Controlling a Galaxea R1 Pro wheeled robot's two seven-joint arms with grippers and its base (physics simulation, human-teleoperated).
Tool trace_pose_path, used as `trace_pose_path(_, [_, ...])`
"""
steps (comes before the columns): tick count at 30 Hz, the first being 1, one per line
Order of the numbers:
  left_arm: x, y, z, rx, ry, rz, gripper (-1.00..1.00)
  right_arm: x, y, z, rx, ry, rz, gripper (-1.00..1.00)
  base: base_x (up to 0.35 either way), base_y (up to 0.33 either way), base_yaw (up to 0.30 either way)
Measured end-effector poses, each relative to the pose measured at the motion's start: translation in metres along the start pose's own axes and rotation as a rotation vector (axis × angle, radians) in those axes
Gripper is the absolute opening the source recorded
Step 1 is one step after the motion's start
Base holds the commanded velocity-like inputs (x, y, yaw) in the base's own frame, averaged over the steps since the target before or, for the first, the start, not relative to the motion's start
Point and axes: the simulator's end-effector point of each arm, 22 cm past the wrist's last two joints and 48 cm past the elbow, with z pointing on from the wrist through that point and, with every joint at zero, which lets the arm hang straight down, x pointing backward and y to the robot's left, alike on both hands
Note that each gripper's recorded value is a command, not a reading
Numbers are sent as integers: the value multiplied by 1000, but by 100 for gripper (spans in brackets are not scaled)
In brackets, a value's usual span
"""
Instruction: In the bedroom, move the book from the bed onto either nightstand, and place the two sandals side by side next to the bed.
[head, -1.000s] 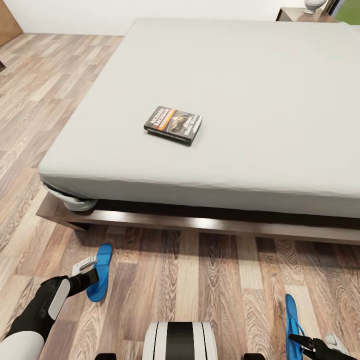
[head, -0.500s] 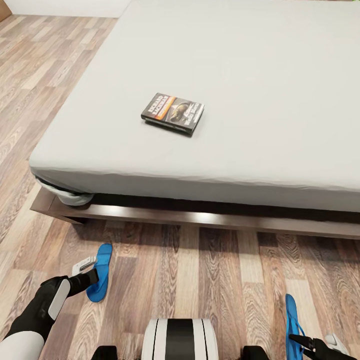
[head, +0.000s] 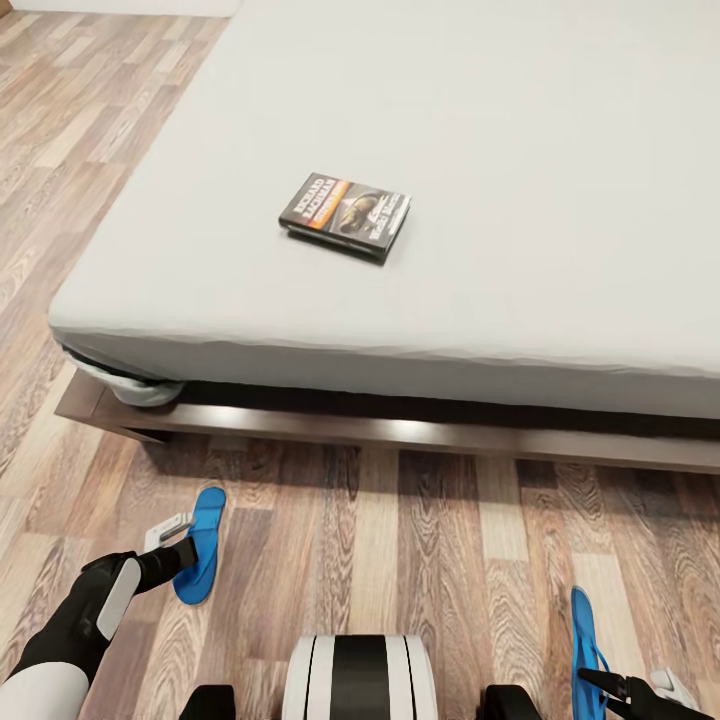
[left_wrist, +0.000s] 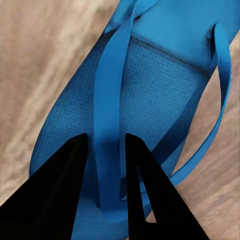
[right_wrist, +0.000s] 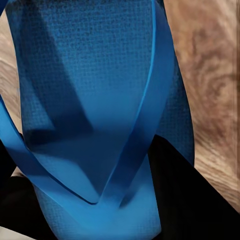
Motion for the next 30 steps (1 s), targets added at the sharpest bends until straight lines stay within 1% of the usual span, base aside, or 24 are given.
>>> trace_pose_path(17, [1, 1, 1, -1, 3, -1, -100, 0, -1, 0, 2, 1, 1, -100, 0, 0, 0])
trace_pose_path(30, [-5, 0, 1, 1, -24, 4, -100, 0, -1, 0, 2, 1, 2, -100, 0, 0, 0])
